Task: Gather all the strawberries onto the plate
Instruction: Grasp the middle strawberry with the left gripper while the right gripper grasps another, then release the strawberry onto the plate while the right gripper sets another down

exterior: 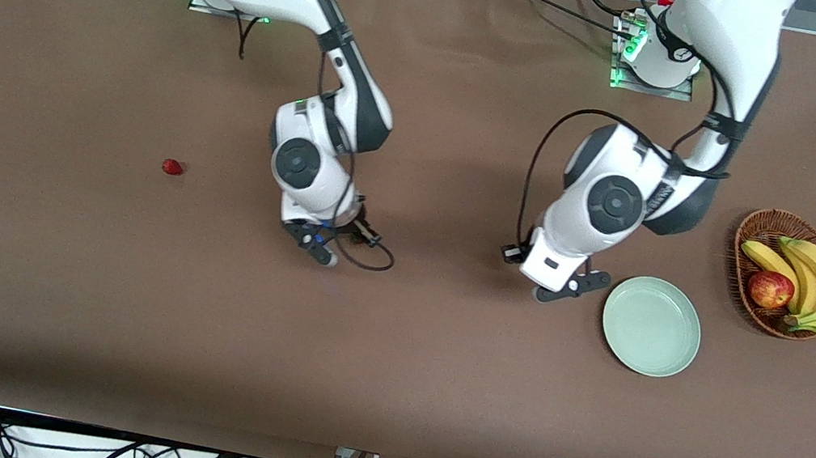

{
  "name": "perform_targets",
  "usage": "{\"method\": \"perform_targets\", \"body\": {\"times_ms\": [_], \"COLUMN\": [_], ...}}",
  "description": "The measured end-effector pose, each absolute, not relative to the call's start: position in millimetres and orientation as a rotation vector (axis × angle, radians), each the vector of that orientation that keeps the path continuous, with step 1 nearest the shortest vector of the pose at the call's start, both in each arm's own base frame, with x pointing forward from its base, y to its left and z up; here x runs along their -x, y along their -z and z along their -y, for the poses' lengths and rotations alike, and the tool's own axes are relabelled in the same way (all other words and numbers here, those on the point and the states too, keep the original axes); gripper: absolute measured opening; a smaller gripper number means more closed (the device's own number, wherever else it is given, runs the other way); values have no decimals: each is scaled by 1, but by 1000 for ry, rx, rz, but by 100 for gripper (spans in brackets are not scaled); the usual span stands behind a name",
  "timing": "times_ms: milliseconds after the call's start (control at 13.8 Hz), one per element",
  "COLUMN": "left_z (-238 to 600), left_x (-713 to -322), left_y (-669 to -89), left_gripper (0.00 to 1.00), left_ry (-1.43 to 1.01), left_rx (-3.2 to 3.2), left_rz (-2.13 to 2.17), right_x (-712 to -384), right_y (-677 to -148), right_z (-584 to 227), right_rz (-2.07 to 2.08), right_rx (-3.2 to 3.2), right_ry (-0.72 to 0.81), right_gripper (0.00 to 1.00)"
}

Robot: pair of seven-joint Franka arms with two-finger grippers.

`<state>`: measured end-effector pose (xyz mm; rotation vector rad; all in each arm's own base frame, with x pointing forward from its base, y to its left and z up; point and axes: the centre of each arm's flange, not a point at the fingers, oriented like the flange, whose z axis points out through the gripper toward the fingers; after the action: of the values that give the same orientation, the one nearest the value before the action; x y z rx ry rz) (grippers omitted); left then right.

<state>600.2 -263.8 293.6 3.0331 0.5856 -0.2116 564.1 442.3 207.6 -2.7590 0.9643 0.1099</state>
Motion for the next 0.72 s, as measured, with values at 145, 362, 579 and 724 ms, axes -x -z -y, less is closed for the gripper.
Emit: {"method": "perform_targets", "body": {"times_ms": [145, 362, 579, 724], "left_z": [240, 207, 166, 146], "left_x": [-603, -611, -621, -624], "left_y": [-275, -253, -245, -242], "left_gripper": [32, 32, 32, 32], "left_ry": [217, 212, 242, 262], "left_rx": [-3116, -3209, -3222, -3221], "left_rz": [-529, -490, -392, -367], "right_x": [-546, -527, -510, -497], "right_y": [-215, -212, -199, -192], "right_z": [-499, -550, -576, -588], "right_rz": [-1054, -1081, -1042, -1017], "right_rx": [2676, 2623, 2582, 2585], "right_ry": [-89, -84, -30, -21], "right_gripper": [30, 30, 31, 39]}}
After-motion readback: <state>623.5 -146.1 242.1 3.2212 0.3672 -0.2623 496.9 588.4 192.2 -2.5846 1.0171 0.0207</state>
